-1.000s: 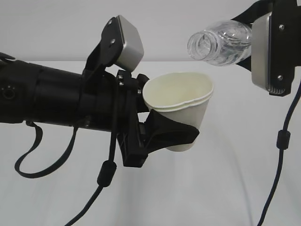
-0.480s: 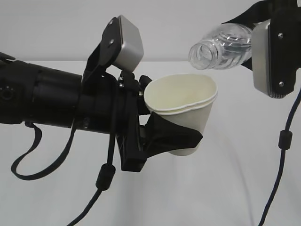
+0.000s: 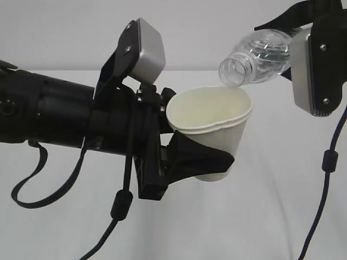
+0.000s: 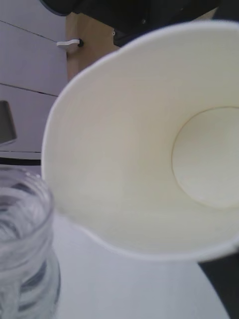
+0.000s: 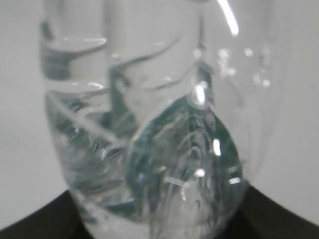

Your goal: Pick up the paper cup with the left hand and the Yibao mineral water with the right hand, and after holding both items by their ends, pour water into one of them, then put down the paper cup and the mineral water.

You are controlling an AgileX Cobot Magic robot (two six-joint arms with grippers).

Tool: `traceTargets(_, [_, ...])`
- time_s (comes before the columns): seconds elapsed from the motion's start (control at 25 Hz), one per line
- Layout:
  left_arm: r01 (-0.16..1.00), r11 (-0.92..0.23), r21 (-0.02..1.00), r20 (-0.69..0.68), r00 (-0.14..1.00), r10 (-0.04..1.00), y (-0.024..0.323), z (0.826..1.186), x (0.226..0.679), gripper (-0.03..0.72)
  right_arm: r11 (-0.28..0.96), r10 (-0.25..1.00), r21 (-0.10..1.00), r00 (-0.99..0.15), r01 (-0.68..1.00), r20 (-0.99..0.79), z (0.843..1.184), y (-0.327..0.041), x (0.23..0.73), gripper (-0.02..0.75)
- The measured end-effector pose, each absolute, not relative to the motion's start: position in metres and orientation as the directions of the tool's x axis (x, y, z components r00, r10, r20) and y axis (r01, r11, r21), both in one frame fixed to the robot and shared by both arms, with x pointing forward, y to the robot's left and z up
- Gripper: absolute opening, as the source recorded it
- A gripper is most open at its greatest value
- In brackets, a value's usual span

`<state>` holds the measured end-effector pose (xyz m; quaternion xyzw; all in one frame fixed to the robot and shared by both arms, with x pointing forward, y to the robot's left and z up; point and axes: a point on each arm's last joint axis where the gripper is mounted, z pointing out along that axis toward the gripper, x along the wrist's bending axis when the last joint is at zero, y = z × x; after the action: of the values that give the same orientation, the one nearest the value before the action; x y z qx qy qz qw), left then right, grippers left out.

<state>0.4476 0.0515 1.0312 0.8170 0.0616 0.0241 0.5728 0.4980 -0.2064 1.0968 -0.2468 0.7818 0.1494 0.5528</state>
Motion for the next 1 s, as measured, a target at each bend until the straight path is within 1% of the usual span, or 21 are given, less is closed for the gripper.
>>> traceTargets(0.28, [0.065, -0.343, 0.937, -0.025, 0.992, 0.121, 0.052, 1.031, 0.447, 0.435, 0.833, -0.217, -0.057, -0.229, -0.551, -0.949, 1.109, -0.206, 0.501, 0.405])
traceTargets(1.0, [0.070, -0.346, 0.936, -0.021, 0.989, 0.143, 0.052, 1.031, 0.449, 0.435, 0.823, -0.231, -0.070, -0.220, -0.563, -0.948, 1.110, -0.205, 0.500, 0.405])
